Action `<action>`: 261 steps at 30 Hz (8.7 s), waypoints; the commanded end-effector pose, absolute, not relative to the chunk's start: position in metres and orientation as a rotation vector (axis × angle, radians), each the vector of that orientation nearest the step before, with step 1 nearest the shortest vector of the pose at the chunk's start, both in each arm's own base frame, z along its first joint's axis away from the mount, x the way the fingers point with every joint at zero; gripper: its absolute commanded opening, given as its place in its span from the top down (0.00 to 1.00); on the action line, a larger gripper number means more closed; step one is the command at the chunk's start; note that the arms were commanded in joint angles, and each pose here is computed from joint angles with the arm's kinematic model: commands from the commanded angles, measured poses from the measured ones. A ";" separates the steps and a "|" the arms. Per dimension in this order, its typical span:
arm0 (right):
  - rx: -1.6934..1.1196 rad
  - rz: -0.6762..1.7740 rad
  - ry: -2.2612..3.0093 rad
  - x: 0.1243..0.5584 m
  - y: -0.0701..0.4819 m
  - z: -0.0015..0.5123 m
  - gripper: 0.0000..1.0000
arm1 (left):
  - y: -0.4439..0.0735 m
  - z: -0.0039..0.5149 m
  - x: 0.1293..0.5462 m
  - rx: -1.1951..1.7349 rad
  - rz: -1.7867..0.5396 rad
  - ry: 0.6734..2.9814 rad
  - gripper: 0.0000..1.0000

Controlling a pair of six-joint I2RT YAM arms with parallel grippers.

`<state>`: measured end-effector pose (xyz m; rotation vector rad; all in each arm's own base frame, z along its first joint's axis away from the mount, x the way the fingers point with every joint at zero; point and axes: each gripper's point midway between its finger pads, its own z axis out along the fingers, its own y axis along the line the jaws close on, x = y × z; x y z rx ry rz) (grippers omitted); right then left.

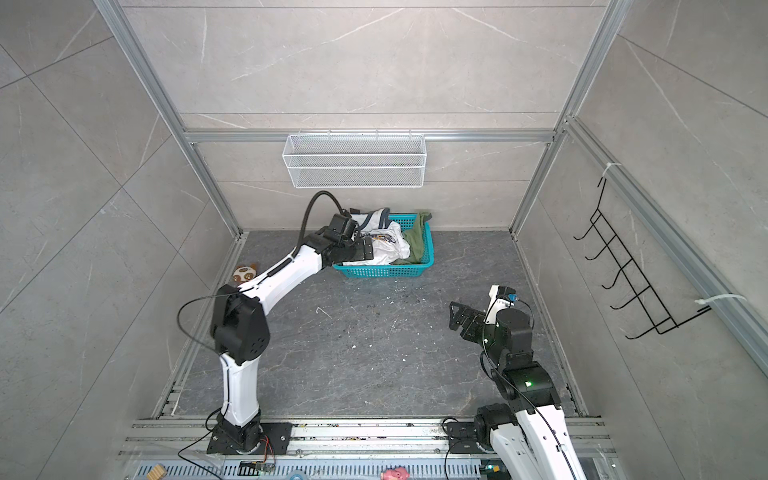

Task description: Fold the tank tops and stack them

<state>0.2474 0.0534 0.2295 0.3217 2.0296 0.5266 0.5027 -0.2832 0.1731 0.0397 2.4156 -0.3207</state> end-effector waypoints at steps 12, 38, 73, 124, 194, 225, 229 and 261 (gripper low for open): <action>0.354 0.610 2.092 0.233 0.062 0.197 0.01 | -0.295 0.131 0.558 0.138 -0.156 2.431 0.47; 0.370 0.607 2.116 0.236 0.062 0.188 0.01 | -0.018 0.168 0.560 -0.431 0.116 2.410 1.00; 0.383 0.616 2.127 0.231 0.063 0.185 0.01 | 0.002 0.243 0.547 -0.406 -0.144 2.374 0.83; 0.393 0.628 2.158 0.227 0.064 0.172 0.02 | -0.005 0.369 0.540 -0.376 -0.237 2.146 0.95; 0.378 0.503 2.107 0.228 0.048 0.235 0.02 | -0.308 0.514 0.275 0.451 -0.638 1.743 1.00; 0.371 0.404 2.141 0.216 0.036 0.224 0.02 | -0.165 0.033 0.470 -0.157 0.245 2.693 1.00; 0.370 0.401 2.142 0.217 0.036 0.226 0.02 | -0.091 0.045 0.504 -0.415 0.349 2.623 1.00; 0.375 0.465 2.113 0.210 0.041 0.236 0.01 | -0.105 0.516 0.477 -0.128 -0.088 1.746 1.00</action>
